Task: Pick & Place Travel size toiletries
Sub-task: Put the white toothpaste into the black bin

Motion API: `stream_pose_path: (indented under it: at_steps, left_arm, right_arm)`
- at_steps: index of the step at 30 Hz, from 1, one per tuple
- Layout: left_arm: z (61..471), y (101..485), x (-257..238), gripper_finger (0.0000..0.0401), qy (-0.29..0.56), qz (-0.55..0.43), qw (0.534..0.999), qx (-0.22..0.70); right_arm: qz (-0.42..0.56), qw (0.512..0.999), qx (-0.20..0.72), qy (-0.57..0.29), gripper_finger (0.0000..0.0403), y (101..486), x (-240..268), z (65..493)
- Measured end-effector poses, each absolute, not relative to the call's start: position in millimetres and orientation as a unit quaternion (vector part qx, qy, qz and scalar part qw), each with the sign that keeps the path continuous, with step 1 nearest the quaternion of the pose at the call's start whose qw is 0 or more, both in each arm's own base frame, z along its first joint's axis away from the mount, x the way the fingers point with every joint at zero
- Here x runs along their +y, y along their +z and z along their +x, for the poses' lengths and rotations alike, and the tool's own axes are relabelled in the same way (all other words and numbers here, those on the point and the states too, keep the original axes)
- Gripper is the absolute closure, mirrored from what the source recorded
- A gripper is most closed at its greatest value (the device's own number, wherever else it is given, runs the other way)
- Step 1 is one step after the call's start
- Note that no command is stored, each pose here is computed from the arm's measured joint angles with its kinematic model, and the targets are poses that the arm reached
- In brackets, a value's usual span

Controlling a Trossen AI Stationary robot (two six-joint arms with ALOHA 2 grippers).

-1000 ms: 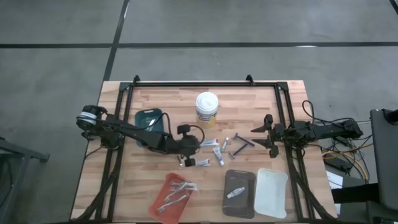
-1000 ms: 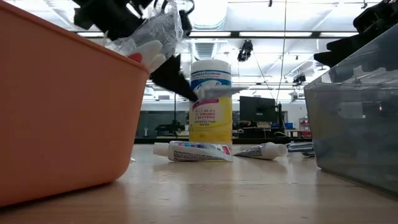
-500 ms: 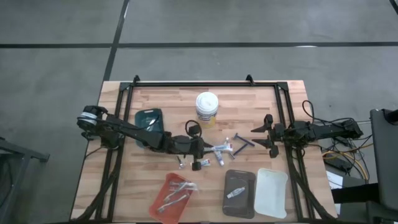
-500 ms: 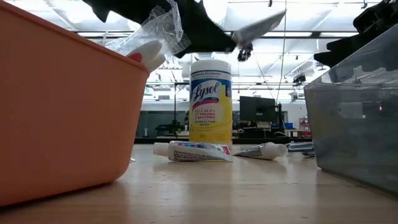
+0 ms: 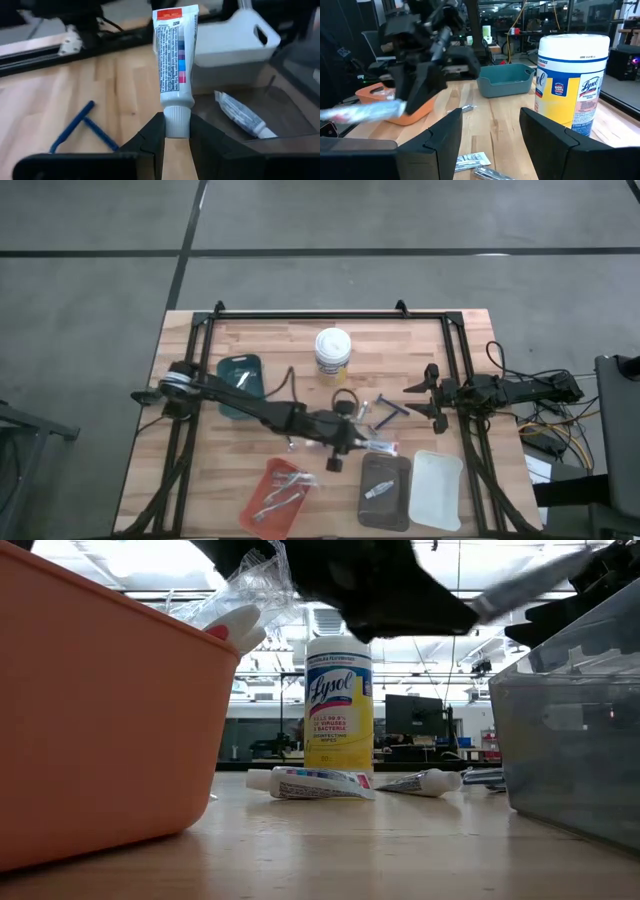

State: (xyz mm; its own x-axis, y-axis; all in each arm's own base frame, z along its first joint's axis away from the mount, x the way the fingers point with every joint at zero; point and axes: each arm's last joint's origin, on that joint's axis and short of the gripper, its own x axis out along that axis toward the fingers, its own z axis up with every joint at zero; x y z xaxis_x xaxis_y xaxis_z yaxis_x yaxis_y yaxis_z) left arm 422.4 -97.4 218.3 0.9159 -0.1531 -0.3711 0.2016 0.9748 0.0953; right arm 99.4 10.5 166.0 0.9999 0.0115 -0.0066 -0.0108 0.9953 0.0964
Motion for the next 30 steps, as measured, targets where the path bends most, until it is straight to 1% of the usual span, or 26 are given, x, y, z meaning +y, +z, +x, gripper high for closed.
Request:
stream_pose_path:
  at_steps: [3, 6, 13, 20, 30]
  left_arm:
    - [436.7, 221.1, -105.8, 0.0323, -0.111, 0.075, 0.970, 0.204]
    - [449.4, 224.9, -117.0, 0.0323, -0.135, 0.081, 0.966, 0.204]
    - [468.3, 212.1, -138.8, 0.0323, -0.160, 0.091, 0.961, 0.208]
    - [469.4, 197.7, -154.0, 0.0323, -0.164, 0.060, 0.958, 0.226]
    - [467.0, 196.3, -159.6, 0.0323, -0.174, 0.078, 0.956, 0.224]
  right_arm:
    - [0.050, 0.999, 0.004, 0.006, 0.0207, 166.0, 10.5, 99.4]
    - [0.049, 0.999, 0.004, 0.006, 0.0207, 166.0, 10.5, 99.4]
    - [0.049, 0.999, 0.004, 0.006, 0.0207, 166.0, 10.5, 99.4]
    - [0.049, 0.999, 0.004, 0.006, 0.0207, 166.0, 10.5, 99.4]
    - [0.049, 0.999, 0.004, 0.006, 0.0207, 166.0, 10.5, 99.4]
